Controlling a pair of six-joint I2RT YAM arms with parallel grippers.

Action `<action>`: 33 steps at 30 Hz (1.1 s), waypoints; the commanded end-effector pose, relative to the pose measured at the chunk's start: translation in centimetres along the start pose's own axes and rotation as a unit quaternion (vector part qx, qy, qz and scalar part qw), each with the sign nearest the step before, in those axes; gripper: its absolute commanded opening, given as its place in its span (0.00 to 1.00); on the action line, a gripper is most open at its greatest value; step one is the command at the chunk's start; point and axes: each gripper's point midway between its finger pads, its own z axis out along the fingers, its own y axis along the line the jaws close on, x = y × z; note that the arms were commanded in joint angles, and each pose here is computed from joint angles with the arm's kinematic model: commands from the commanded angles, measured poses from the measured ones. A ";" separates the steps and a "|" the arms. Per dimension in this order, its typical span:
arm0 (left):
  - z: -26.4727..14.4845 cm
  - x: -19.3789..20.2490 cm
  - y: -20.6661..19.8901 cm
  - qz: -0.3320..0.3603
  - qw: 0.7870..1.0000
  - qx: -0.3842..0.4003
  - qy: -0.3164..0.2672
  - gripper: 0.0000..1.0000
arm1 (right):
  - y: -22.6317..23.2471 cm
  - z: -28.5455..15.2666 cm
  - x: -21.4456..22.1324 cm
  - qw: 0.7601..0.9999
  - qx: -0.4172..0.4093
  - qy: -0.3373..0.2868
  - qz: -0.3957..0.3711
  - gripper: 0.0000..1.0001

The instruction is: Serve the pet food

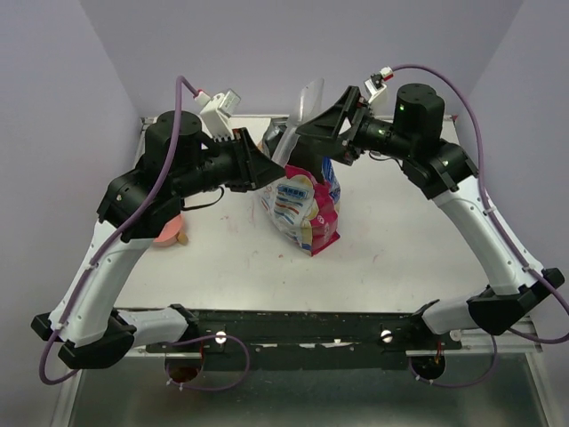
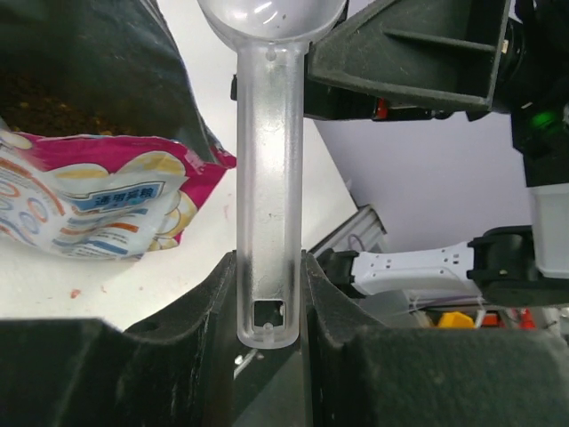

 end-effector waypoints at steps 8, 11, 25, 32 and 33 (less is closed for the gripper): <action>-2.4 -2.2 3.4 0.155 0.968 -0.196 -0.027 0.00 | -1.9 0.2 -2.6 0.993 0.114 -0.033 -0.008 0.95; -2.4 -2.2 4.2 0.185 0.955 -0.232 -0.024 0.00 | -2.4 -0.1 -3.8 0.987 0.144 -0.047 -0.046 0.92; -0.7 -1.7 4.1 0.249 0.930 -0.271 0.001 0.00 | -3.0 1.9 -5.2 0.982 0.152 -0.043 -0.100 0.63; 0.6 -0.9 3.9 0.256 0.922 -0.289 0.013 0.00 | -4.3 3.1 -4.5 0.975 0.199 -0.034 -0.097 0.47; 0.7 -0.9 3.8 0.254 0.922 -0.291 0.013 0.00 | -4.5 3.1 -4.7 0.972 0.210 -0.041 -0.097 0.45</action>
